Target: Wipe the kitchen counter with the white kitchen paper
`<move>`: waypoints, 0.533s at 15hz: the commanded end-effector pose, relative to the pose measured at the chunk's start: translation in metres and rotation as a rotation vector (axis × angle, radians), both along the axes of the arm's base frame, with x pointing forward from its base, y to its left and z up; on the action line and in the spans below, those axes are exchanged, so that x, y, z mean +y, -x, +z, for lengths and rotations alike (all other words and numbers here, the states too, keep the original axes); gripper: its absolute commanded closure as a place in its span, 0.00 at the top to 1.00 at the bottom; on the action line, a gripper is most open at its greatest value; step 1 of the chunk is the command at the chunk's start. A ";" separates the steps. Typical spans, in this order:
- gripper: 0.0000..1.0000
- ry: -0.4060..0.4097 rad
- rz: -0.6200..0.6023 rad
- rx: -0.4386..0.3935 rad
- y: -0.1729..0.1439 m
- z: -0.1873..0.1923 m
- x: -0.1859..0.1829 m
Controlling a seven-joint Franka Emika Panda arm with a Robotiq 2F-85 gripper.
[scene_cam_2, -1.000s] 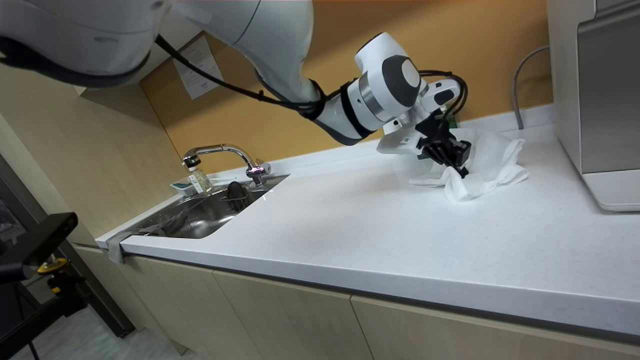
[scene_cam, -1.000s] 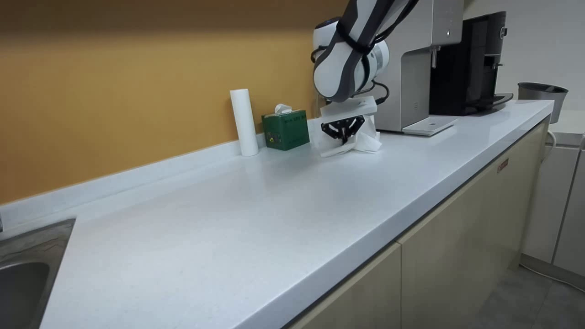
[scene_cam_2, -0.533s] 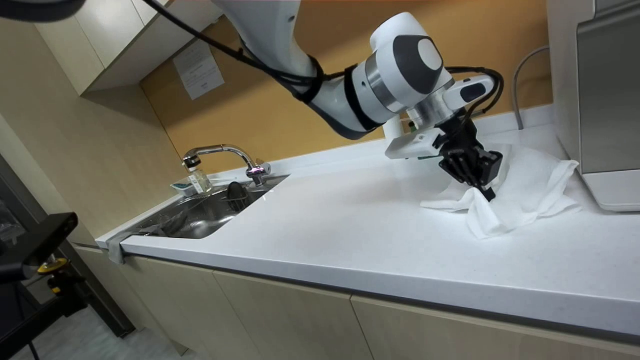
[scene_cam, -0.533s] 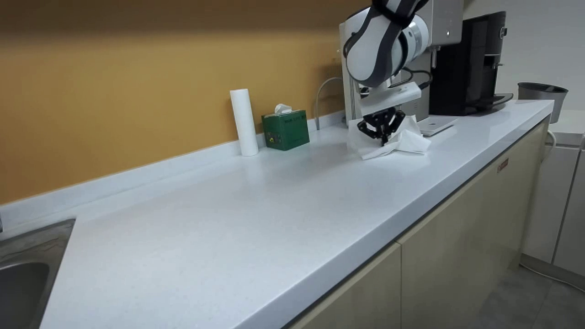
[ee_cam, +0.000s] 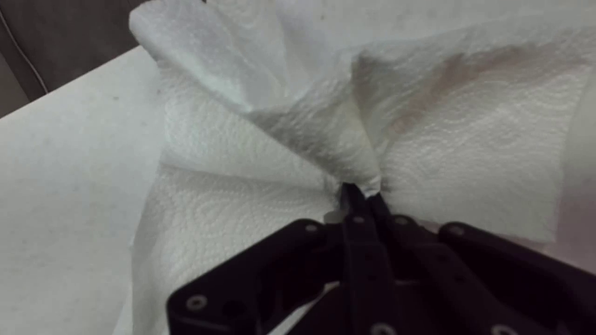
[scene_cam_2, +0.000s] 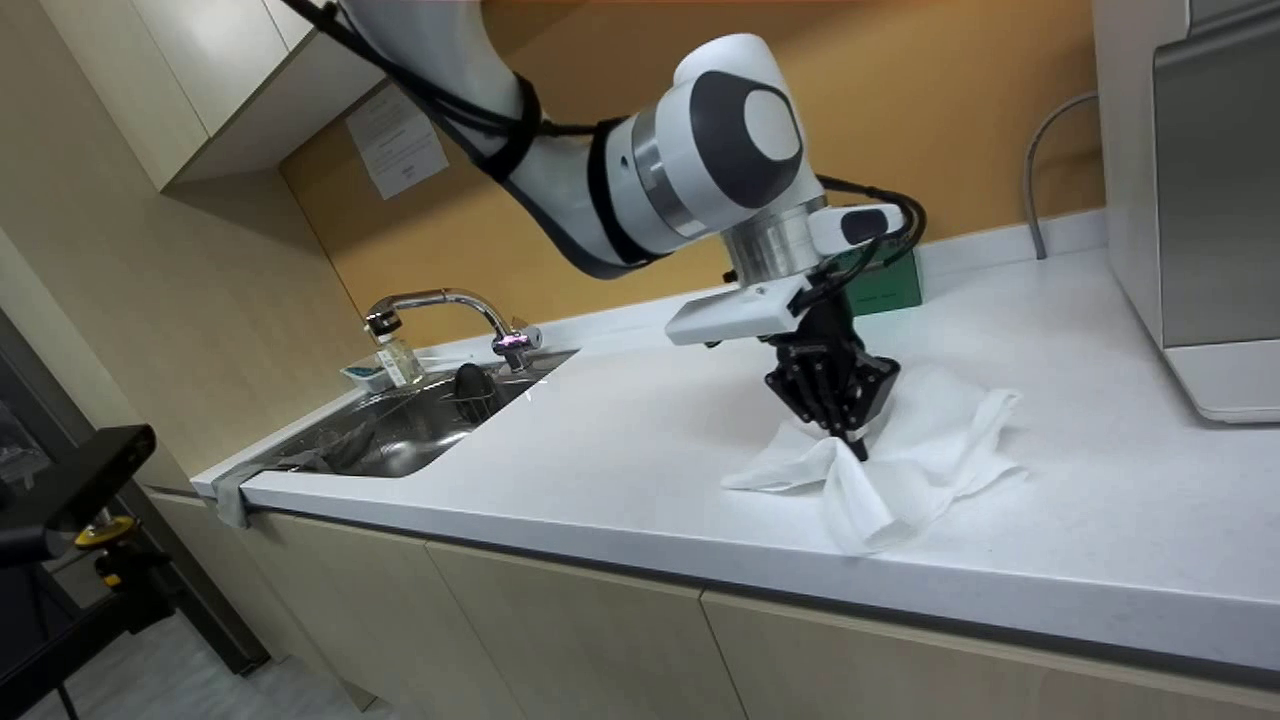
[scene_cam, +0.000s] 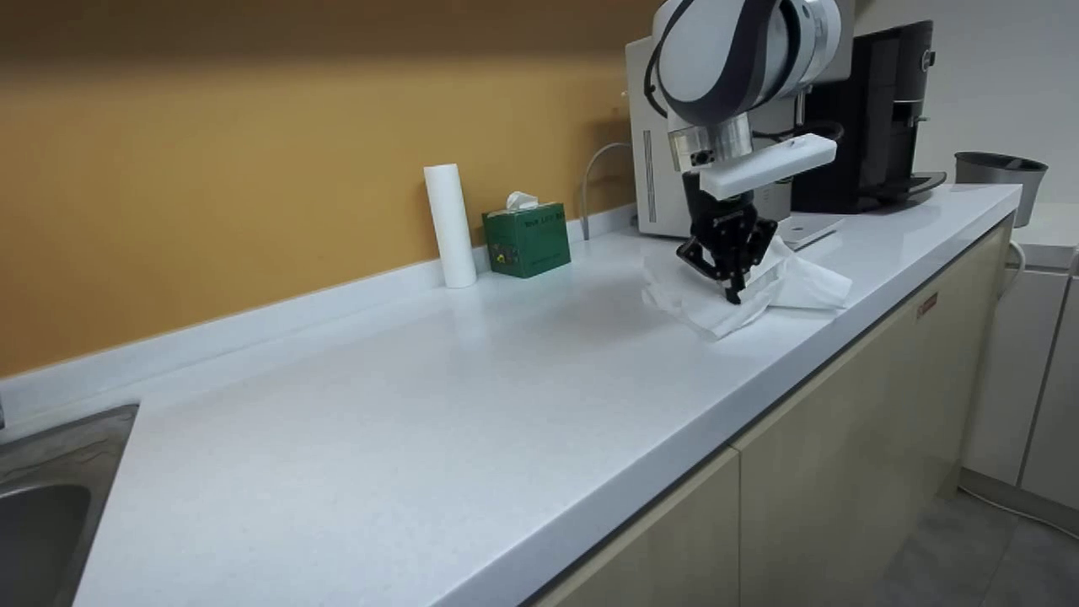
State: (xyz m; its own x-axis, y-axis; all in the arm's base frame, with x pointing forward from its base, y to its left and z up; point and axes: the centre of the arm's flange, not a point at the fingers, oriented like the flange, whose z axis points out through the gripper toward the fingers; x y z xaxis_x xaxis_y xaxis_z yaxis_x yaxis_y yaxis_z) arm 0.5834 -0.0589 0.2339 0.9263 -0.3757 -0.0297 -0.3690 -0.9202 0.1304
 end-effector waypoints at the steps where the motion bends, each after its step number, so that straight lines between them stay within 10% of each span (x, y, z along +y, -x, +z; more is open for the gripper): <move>1: 0.01 -0.088 0.133 0.103 0.034 -0.033 0.054; 6: 0.01 -0.107 0.218 0.117 0.036 -0.033 0.089; 7: 0.28 -0.102 0.211 0.110 0.033 -0.028 0.089; 8: 0.29 -0.099 0.205 0.094 0.030 -0.021 0.087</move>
